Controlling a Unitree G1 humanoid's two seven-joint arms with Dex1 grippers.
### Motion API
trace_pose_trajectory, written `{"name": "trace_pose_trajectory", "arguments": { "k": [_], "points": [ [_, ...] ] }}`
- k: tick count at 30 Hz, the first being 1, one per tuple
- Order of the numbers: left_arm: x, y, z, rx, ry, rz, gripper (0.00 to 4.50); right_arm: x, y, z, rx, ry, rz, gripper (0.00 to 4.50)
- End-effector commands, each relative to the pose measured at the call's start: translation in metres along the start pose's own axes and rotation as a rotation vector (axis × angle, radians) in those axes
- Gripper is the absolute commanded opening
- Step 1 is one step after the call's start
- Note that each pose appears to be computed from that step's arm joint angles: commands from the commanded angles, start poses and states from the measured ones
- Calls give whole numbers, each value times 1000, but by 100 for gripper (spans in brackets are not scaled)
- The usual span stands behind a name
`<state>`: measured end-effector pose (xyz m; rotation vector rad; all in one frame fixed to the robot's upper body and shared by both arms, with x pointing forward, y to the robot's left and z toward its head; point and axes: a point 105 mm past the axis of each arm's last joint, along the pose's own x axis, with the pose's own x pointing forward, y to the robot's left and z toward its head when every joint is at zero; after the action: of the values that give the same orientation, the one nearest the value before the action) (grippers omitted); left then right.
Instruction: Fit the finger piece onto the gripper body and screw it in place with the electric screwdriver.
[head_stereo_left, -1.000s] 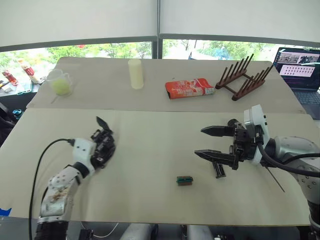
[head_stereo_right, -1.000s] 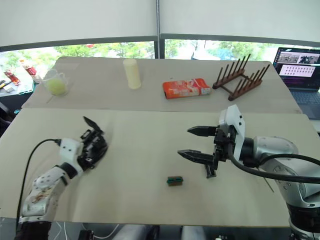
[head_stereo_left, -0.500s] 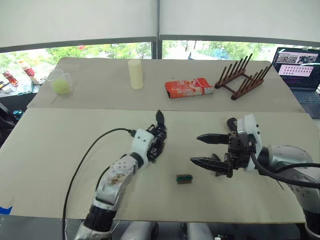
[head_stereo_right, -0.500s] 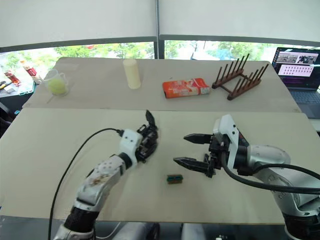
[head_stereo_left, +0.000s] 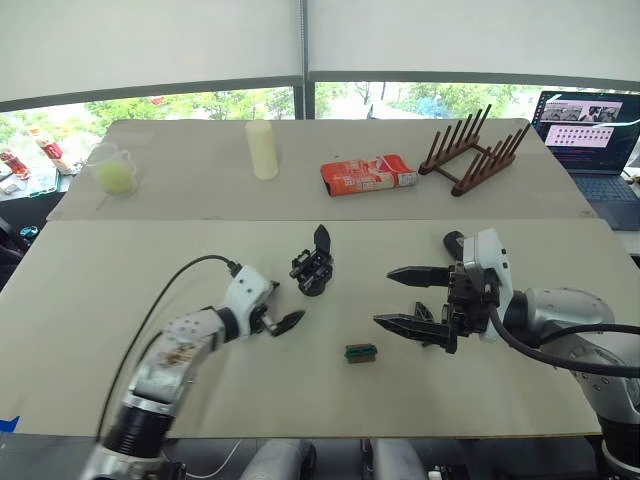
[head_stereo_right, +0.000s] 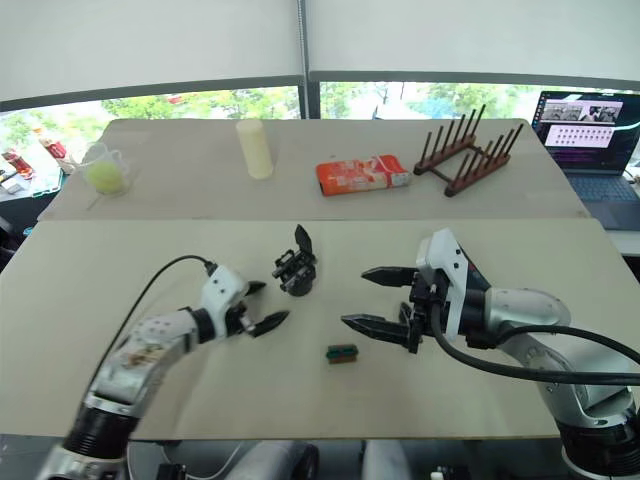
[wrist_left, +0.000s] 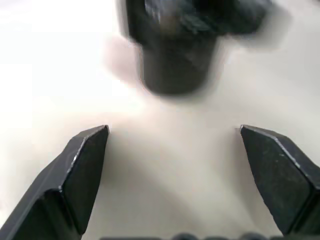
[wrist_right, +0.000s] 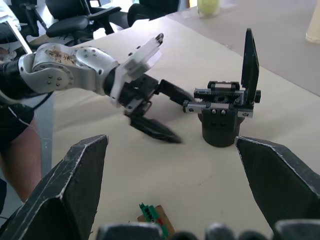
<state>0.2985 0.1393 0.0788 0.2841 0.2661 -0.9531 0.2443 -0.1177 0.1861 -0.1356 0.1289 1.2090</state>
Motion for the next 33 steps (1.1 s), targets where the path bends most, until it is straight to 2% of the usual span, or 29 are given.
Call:
{"name": "trace_pose_trajectory", "arguments": {
  "k": [1,4,8,14,19,22,24,25,28,30,33],
  "points": [
    [-13,6,15,-8,-81,-151,445,0,1,9,-47,-28,1,450],
    [-12,26,24,-5,-92,-153,445,0,0,8,-48,-28,-2,450],
    [5,37,28,70,-71,-187,445,0,2,10,-49,-29,2,450],
    [40,34,31,98,-92,-232,445,-1,2,7,-62,-9,3,450],
    [56,32,32,98,-122,-243,445,0,3,7,-56,-12,0,450],
    [55,32,33,100,-148,-247,356,0,3,6,-54,-10,-3,450],
    [52,31,36,86,-183,-226,262,-1,4,5,-48,-10,-8,450],
    [50,30,39,73,-208,-208,232,-1,4,4,-45,-10,-10,450],
    [45,17,48,61,-263,-181,233,0,7,2,-40,-13,-11,450],
    [46,8,63,50,-306,-104,233,1,8,0,-33,-17,-11,450],
    [50,1,78,26,-311,16,233,3,10,-2,-28,-21,-11,450]
  ]
}}
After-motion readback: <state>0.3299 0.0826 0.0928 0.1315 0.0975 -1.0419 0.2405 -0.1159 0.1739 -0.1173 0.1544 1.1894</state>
